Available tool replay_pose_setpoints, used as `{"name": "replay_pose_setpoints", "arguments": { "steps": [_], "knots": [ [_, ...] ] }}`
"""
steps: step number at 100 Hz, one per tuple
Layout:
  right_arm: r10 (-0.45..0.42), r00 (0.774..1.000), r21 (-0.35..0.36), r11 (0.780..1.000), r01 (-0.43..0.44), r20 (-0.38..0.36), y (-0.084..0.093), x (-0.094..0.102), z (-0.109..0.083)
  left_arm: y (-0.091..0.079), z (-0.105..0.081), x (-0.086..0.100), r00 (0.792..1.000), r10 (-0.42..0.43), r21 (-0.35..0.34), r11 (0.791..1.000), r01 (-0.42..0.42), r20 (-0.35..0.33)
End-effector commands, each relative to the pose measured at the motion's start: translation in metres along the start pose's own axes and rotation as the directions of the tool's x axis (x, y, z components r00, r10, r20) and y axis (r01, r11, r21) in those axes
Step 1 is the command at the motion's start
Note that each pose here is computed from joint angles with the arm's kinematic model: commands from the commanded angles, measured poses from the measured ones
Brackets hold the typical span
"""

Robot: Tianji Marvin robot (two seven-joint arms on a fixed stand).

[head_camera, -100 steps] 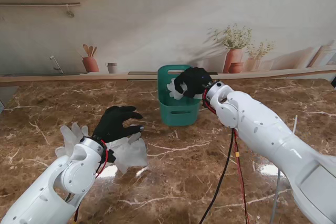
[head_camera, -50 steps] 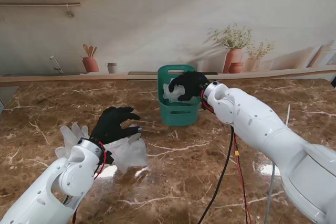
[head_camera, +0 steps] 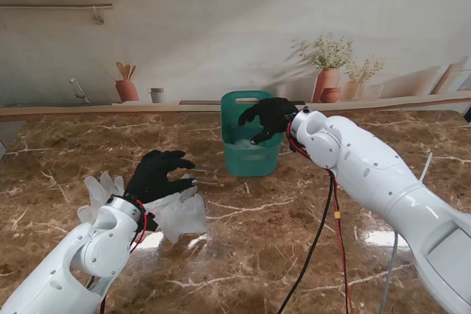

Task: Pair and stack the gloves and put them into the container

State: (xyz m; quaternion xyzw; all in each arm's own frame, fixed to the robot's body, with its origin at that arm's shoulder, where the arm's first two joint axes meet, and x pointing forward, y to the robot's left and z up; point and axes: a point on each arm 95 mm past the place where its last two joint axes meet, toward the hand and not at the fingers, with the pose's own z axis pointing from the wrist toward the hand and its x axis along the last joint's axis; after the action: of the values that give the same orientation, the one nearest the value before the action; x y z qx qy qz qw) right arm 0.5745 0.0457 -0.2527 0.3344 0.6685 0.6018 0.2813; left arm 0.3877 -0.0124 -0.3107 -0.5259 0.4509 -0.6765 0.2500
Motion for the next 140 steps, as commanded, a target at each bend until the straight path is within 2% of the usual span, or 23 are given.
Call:
{"name": "replay_pose_setpoints", "arguments": {
  "steps": [1,22,35,56,78,98,118,129,140],
  "knots": [
    [-0.015,1.000,0.005,1.000,0.015,0.006,0.006,-0.002,-0.007,0.001,-0.003,-0.001,1.000,0.004,-0.002,1.000,-0.004,0.001],
    [-0.039,0.999,0.004,0.999,0.039,0.028,0.019,0.005,-0.044,-0.004,-0.004,-0.003,1.000,0.013,-0.008,1.000,-0.013,0.001],
    [-0.027,0.998,-0.014,1.000,0.028,0.048,0.015,0.012,-0.073,-0.007,-0.002,-0.004,1.000,0.029,-0.030,0.999,-0.030,-0.009],
    [0.001,0.996,-0.055,0.998,0.004,0.088,-0.008,0.023,-0.119,-0.009,0.001,-0.008,0.999,0.043,-0.065,0.997,-0.043,-0.013],
    [0.053,0.990,-0.097,0.994,-0.040,0.130,-0.044,0.040,-0.155,-0.016,0.006,-0.017,0.994,0.100,-0.155,0.982,-0.104,-0.035],
    [0.103,0.981,-0.089,0.992,-0.089,0.165,-0.075,0.048,-0.171,-0.019,0.012,-0.030,0.989,0.147,-0.244,0.958,-0.150,-0.032],
    [0.141,0.973,-0.068,0.989,-0.131,0.181,-0.091,0.051,-0.176,-0.011,0.025,-0.039,0.982,0.189,-0.293,0.938,-0.185,-0.014],
    [0.152,0.971,-0.063,0.988,-0.143,0.185,-0.095,0.051,-0.177,-0.004,0.032,-0.040,0.973,0.229,-0.352,0.909,-0.223,-0.025],
    [0.162,0.968,-0.061,0.986,-0.153,0.190,-0.097,0.051,-0.178,0.003,0.035,-0.044,0.974,0.222,-0.437,0.873,-0.215,-0.036]
  ]
}}
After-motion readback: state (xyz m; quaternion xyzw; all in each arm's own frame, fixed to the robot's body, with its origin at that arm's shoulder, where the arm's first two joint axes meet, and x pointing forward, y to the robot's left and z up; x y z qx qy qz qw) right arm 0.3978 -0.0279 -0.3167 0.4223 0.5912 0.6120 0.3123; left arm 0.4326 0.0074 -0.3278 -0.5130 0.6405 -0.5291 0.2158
